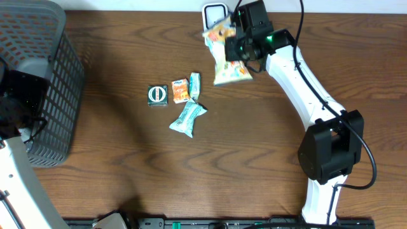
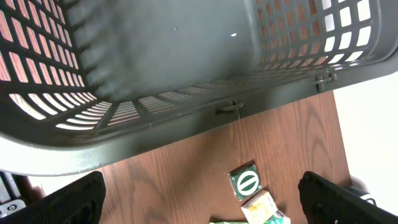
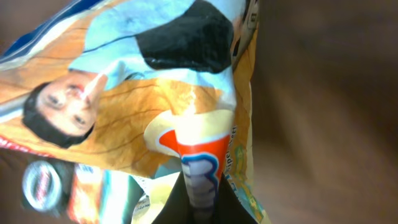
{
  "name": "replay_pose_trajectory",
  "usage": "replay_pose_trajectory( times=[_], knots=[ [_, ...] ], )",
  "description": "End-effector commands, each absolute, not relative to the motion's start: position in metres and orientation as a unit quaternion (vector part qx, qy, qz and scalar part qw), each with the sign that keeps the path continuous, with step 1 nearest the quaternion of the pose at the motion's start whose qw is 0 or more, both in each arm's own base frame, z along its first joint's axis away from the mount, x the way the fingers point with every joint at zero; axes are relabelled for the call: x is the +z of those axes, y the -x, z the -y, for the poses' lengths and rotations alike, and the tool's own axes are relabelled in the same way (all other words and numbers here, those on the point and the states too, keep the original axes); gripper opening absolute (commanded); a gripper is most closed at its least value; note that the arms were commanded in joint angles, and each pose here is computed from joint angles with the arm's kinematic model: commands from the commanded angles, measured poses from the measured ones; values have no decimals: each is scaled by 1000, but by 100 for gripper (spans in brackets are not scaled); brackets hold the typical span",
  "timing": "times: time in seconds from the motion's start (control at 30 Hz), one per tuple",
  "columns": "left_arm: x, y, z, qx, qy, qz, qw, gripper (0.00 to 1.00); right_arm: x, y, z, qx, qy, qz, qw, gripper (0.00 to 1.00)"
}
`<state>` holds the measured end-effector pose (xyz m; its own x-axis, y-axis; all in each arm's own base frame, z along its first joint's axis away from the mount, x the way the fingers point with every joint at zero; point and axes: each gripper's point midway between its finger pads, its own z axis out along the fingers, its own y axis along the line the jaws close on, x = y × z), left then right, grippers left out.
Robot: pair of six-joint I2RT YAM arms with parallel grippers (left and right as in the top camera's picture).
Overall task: Scan the item barcode
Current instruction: 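Grasp the snack bag and lift it toward the scanner, then hold the snack bag under the scanner with the right gripper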
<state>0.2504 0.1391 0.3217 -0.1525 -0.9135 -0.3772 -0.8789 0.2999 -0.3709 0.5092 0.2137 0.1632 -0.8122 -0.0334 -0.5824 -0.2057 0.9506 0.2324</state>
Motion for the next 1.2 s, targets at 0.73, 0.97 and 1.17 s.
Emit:
replay_pose_trajectory(
  times=[0.73,0.97,1.17],
  knots=[
    [322,-249,-141,-29,593,-756,274,98,207,-644,-237,170,10,-783,598,1],
    [322,-249,-141,-29,594,-756,274,98,201,-634,-233,142,39,-808,570,20],
    [322,-249,-141,-29,594,-756,274,97,145,-606,-222,60,135,-871,469,36]
  ],
)
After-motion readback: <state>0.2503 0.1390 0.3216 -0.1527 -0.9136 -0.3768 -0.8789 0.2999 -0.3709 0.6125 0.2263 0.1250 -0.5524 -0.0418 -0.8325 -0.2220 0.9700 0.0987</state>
